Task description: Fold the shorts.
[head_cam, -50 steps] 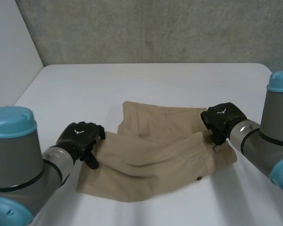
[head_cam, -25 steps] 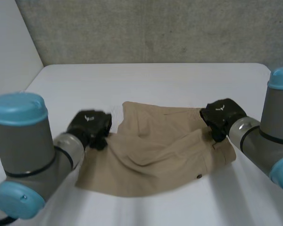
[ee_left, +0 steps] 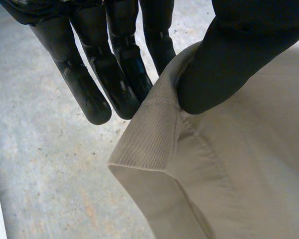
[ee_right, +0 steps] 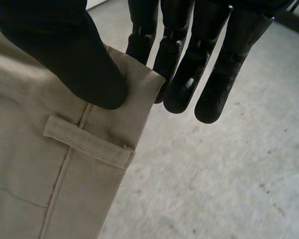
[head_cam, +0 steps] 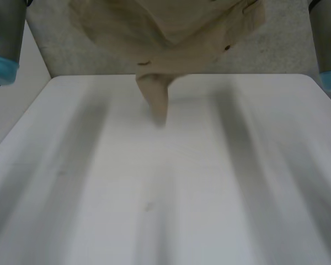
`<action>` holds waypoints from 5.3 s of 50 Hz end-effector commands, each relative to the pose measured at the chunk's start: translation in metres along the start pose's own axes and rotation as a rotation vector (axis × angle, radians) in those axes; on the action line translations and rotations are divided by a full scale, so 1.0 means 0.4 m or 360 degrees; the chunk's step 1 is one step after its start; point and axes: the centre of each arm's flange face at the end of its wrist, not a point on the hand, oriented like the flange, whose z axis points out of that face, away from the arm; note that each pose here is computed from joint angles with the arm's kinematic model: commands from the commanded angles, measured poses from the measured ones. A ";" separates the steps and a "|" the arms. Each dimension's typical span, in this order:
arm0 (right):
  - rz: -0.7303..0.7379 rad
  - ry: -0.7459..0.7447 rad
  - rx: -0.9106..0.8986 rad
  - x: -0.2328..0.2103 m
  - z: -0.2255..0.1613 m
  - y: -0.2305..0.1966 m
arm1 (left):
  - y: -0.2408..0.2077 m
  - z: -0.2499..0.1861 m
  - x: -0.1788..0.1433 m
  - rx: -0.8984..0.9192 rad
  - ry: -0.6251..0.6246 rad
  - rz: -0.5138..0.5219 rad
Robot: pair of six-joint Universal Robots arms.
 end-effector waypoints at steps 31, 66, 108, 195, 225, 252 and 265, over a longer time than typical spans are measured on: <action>-0.0168 -0.0904 -0.1799 -0.131 -0.609 0.316 | 0.337 -0.686 0.128 -0.1572 0.0534 0.0082; -0.0379 -0.1195 -0.1924 -0.081 -0.681 0.254 | 0.173 -0.628 0.142 -0.1390 0.0703 0.0220; -0.0329 -0.1134 -0.1954 -0.090 -0.689 0.313 | 0.686 -0.475 0.141 -0.1674 0.0849 0.0609; -0.0325 -0.1143 -0.1949 -0.097 -0.700 0.303 | 0.600 -0.556 0.008 -0.1839 0.0592 0.0646; 0.0262 -0.0557 -0.1826 -0.091 -0.565 0.377 | 0.205 -0.760 0.136 -0.1720 0.0607 -0.0041; 0.0362 -0.0472 -0.1835 -0.096 -0.583 0.402 | 0.216 -0.920 0.158 -0.2002 0.0381 0.0062; 0.0345 -0.0481 -0.1833 -0.092 -0.592 0.388 | 0.256 -0.905 0.158 -0.2029 0.0368 0.0120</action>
